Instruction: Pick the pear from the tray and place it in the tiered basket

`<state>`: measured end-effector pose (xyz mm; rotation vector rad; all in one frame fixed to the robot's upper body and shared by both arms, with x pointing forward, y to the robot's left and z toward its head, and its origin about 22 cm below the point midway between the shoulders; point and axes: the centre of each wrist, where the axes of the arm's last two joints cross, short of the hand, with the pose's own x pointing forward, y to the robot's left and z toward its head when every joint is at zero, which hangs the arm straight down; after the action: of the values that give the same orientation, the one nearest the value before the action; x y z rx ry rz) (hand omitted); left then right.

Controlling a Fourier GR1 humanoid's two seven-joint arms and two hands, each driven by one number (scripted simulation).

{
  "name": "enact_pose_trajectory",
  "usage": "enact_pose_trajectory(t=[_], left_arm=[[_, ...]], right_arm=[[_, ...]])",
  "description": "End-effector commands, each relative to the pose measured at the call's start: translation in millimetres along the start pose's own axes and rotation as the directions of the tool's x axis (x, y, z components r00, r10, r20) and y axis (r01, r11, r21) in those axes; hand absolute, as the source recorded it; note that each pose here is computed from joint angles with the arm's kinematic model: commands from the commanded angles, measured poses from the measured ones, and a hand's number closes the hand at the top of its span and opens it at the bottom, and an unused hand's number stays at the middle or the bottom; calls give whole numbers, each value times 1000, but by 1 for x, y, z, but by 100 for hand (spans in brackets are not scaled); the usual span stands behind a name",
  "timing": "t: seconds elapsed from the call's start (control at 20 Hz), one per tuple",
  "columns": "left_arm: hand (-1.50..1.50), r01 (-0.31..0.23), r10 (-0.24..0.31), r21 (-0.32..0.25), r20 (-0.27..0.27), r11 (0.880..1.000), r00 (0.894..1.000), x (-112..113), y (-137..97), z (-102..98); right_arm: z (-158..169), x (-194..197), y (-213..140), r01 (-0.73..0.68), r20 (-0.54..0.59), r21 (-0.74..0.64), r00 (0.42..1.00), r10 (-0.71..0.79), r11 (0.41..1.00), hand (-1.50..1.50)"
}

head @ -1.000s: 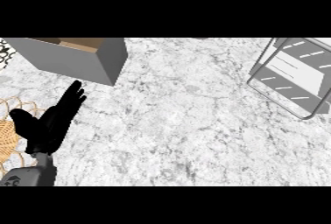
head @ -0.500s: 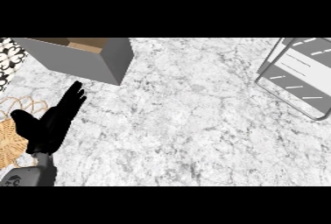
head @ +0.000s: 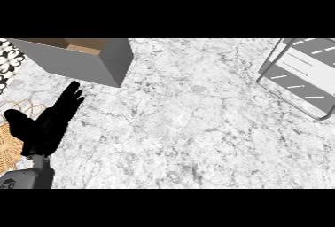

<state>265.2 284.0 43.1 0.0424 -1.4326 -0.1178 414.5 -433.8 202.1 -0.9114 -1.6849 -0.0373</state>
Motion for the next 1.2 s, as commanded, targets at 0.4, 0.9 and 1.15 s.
enact_pose_trajectory(t=[0.4, 0.9, 1.15], left_arm=[[0, -4, 4, 24, -6, 1000, 1000, -4, -9, 7], [0, -3, 3, 12, 7, 1000, 1000, -8, -5, 5], [0, 7, -8, 14, 11, 1000, 1000, -14, 0, 8]], right_arm=[[-2, -23, -110, 275, -15, -299, 956, -292, 914, -150], [25, -29, -236, 263, -20, -422, 954, -300, 867, -150], [54, -48, -280, 248, -7, -406, 961, -275, 880, -150]])
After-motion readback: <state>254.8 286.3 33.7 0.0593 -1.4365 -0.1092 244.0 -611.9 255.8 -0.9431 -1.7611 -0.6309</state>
